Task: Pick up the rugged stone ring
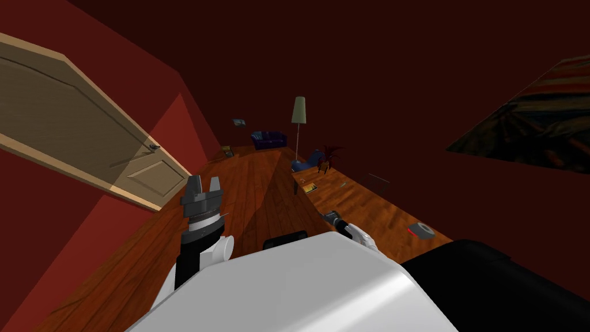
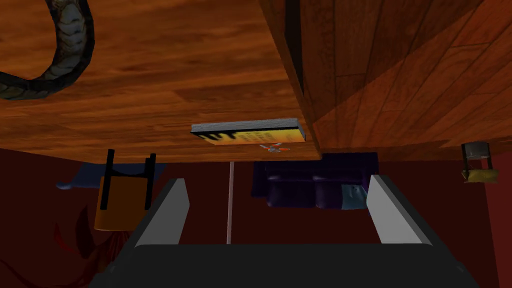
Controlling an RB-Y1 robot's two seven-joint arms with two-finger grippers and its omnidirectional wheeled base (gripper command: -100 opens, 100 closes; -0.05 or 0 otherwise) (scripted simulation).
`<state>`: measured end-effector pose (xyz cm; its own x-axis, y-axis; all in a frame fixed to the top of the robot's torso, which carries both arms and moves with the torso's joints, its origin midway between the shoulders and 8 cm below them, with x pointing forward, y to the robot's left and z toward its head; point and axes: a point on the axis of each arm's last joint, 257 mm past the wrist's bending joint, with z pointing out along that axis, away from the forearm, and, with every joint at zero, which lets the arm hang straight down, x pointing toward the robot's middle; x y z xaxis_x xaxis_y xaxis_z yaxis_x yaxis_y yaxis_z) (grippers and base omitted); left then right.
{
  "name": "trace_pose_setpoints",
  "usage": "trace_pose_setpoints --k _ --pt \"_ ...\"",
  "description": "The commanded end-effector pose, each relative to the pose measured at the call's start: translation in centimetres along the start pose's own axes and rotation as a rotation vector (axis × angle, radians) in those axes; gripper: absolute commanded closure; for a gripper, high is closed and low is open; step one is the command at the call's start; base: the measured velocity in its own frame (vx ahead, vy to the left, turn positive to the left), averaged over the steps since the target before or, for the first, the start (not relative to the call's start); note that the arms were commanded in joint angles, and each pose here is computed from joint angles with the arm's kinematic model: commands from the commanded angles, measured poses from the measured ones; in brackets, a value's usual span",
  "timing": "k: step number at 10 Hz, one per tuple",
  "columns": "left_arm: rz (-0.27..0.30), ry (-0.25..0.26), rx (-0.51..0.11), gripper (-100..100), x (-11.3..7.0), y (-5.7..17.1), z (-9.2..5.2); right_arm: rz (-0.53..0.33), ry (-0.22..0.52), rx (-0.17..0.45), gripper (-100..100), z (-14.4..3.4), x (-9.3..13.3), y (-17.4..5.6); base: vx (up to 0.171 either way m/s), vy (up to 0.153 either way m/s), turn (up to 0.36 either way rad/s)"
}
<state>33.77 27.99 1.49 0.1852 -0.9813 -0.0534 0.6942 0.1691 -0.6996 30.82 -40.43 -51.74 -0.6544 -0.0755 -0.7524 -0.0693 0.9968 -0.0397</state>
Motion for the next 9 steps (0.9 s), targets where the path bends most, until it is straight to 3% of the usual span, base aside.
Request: trace_pose_setpoints --k 1,5,7,9 --pt "0.000 0.000 0.000 0 0.0 0.0 0.0 -0.080 0.064 0.046 -100 -0.4 1.9 -3.0 0.040 0.019 0.096" --pt "0.000 0.000 0.000 0 0.0 0.0 0.0 -0.204 0.195 0.133 -100 -2.2 6.3 -8.8 0.028 0.015 0.075" --pt "0.000 0.000 0.000 0 0.0 0.0 0.0 -0.204 0.199 0.135 -100 -2.3 6.5 -8.9 0.013 0.002 0.013" --pt "0.000 0.000 0.000 0 0.0 0.0 0.0 -0.270 0.266 0.179 -100 -3.5 8.3 -12.0 0.016 0.005 0.074"
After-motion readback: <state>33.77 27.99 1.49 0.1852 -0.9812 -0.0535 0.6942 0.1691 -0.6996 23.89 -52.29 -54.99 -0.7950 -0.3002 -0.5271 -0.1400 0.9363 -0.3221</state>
